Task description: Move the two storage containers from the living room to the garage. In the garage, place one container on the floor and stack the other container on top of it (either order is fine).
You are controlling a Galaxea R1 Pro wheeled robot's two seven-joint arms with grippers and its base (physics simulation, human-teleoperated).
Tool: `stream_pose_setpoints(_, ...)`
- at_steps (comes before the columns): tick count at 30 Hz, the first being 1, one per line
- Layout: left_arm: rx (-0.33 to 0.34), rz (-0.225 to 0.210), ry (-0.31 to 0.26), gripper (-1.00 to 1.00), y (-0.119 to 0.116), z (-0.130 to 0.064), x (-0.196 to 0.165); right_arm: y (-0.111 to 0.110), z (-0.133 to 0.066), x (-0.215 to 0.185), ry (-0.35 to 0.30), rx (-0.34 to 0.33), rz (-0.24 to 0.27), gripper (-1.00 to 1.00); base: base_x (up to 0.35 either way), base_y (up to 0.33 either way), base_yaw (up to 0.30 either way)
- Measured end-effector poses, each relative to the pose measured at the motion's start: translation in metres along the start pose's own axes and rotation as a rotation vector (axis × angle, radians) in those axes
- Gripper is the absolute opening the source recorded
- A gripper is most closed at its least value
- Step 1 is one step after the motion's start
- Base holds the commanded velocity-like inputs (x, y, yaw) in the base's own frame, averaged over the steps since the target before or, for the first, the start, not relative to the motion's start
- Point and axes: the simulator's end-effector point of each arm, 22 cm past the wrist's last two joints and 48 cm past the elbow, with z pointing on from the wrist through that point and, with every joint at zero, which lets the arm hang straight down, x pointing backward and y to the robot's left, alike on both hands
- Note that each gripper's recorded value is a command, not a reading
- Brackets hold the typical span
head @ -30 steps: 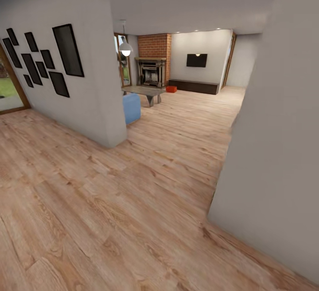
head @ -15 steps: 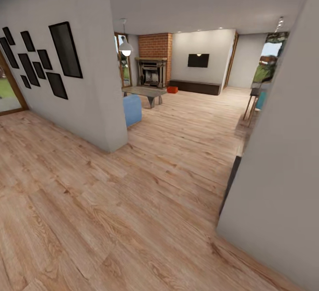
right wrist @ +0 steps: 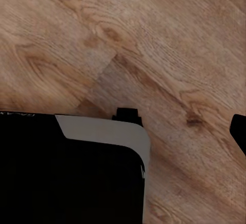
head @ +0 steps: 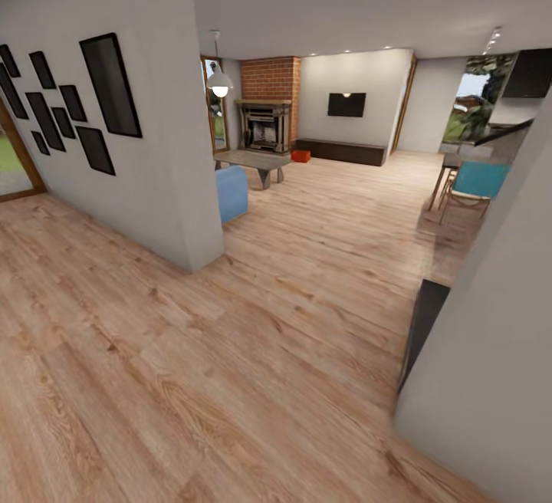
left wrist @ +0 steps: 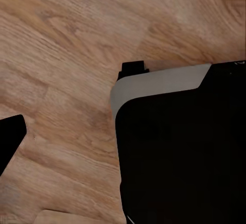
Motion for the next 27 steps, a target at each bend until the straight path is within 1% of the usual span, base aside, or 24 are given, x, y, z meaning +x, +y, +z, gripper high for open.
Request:
stream_pose_setpoints(23,0.0,0.001,-0.001,1.0,0.0,0.0,-0.0003,0.0019,0.0001,-0.0002,-0.001,-0.002,0.004,1.0,0.341,0.125,-0.001)
stream_pose_setpoints(27,0.0,0.002,-0.002,1.0,0.0,0.0,-0.0005,0.0009,0.0,0.0,0.0,-0.001,0.003,1.0,0.341,0.125,-0.195)
